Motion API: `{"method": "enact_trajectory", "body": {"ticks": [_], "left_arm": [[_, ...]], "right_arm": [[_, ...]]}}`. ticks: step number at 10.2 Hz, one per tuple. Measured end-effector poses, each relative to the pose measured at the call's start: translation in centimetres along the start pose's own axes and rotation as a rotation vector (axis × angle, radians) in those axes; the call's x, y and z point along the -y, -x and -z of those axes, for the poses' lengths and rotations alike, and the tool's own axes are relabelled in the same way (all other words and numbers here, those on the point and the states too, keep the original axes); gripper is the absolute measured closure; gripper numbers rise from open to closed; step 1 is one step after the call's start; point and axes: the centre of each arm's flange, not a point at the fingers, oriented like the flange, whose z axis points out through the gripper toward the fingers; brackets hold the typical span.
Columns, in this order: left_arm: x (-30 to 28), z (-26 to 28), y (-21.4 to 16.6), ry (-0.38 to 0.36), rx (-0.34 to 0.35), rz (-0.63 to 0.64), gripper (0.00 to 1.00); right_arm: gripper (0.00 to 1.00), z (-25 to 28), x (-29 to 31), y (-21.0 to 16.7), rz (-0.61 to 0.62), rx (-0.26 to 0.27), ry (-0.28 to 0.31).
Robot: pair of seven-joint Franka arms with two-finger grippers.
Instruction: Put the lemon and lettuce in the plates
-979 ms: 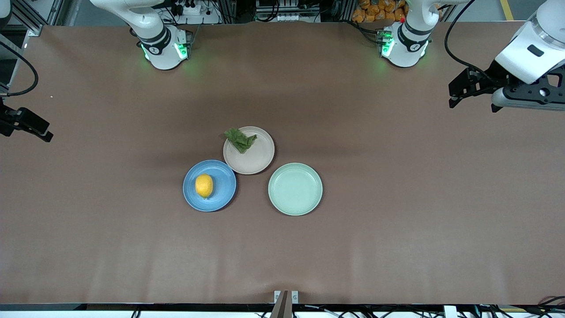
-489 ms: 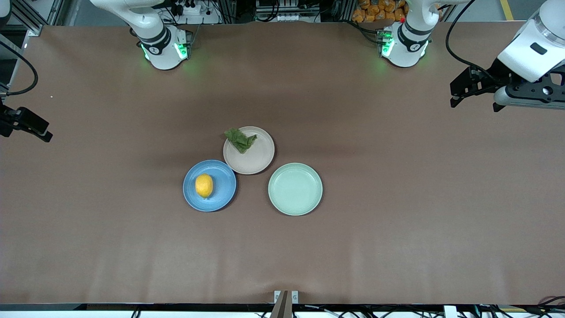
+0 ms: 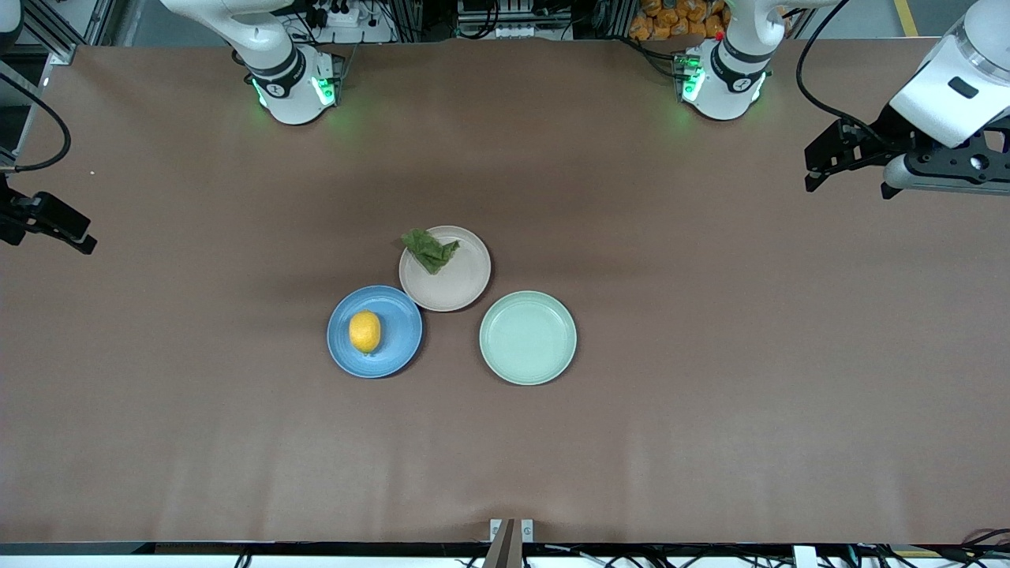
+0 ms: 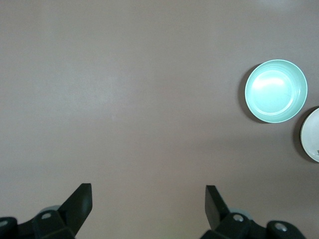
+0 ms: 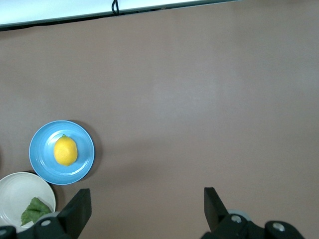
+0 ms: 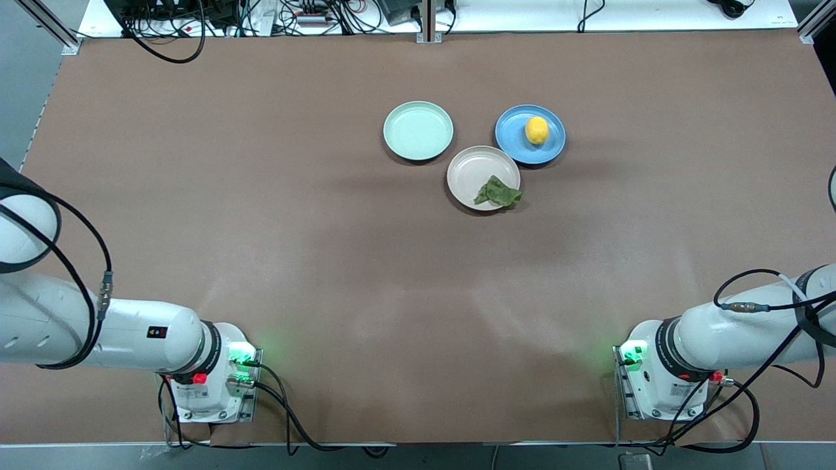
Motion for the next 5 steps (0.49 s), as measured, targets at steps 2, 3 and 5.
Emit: {"method": "enact_trajectory", "body": {"ticks": [2, 3, 5], "left_arm": [[0.10, 0.00, -0.01, 0.000, 0.000, 0.002, 0.00], [0.13, 0.00, -0.01, 0.000, 0.000, 0.003, 0.00], [0.14, 0.00, -0.01, 0.000, 0.000, 0.003, 0.00]], "right_arm": [[0.00, -0.16, 0.02, 0.11, 0.000, 0.013, 0.001], [0.00, -0.30, 0.09, 0.27, 0.002, 0.028, 0.002], [0.00, -0.39, 0.22, 0.39, 0.004, 0.038, 0.003]]}}
